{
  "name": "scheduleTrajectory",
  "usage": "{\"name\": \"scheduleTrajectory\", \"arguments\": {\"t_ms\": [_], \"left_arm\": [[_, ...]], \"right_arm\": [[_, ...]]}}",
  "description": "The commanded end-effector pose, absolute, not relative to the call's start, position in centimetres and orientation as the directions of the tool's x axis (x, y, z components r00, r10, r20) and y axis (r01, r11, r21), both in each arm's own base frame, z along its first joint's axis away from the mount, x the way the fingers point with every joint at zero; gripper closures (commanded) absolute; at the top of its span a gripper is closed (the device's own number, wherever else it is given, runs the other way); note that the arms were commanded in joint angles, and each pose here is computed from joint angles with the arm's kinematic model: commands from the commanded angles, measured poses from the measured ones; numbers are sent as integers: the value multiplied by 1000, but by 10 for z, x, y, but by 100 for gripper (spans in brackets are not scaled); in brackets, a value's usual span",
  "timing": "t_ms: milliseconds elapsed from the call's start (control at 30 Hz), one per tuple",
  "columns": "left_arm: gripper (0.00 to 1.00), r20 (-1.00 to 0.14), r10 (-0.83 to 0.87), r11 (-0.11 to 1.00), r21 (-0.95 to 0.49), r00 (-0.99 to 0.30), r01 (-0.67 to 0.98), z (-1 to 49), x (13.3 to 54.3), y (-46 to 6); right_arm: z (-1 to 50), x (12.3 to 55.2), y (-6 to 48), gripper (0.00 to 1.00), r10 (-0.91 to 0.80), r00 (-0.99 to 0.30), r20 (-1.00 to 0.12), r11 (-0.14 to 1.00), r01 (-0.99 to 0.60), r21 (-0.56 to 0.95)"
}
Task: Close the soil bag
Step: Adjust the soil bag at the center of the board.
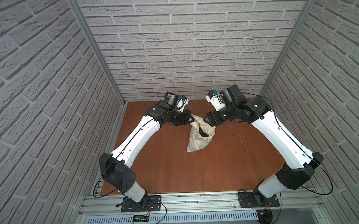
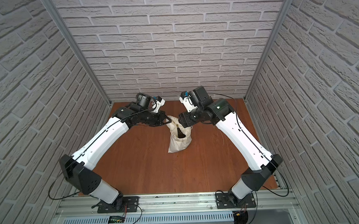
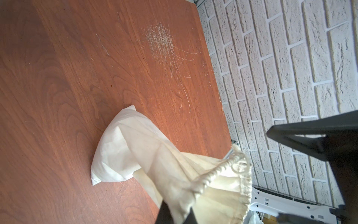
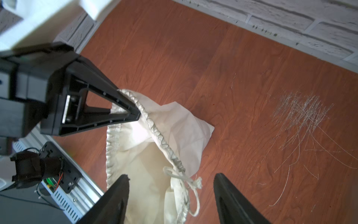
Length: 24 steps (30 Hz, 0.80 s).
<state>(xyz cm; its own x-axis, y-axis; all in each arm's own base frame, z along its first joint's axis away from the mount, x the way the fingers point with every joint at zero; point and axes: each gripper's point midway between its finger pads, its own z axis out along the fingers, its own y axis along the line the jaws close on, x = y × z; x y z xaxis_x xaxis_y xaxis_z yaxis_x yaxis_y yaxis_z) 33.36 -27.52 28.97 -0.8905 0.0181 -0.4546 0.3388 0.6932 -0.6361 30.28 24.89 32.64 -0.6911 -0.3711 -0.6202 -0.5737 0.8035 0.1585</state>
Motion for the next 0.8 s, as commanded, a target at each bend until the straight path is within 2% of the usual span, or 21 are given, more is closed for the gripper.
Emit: {"name": "scheduleTrajectory", "arguments": {"t_ms": [0,333,533,600,633,700,733,767], "left_arm": [[100,-473,31,698,-620,-880,358,293,339,-277],[100,-468,44,701,-615,-883,361,289,335,-281],[100,-461,51,699,-617,-886,361,289,331,-283],[100,-459,53,699,-617,-887,361,288,331,-282],[100,-457,56,700,-616,-888,361,288,330,-282],[100,-456,60,704,-612,-888,362,288,329,-281],[98,-457,62,707,-608,-888,362,288,329,-280],[93,-459,63,708,-605,-886,364,289,328,-280]], "right_arm": [[319,284,240,27,-465,-688,-557,767,-628,136],[293,300,238,28,-489,-704,-515,799,-598,59],[280,311,244,36,-489,-708,-509,807,-588,42],[281,315,243,45,-481,-706,-520,815,-579,32],[284,316,244,54,-474,-702,-532,816,-577,34],[289,318,244,83,-462,-696,-550,819,-573,37],[291,318,244,93,-460,-694,-554,818,-574,40],[291,318,244,96,-459,-694,-555,818,-574,41]]}}
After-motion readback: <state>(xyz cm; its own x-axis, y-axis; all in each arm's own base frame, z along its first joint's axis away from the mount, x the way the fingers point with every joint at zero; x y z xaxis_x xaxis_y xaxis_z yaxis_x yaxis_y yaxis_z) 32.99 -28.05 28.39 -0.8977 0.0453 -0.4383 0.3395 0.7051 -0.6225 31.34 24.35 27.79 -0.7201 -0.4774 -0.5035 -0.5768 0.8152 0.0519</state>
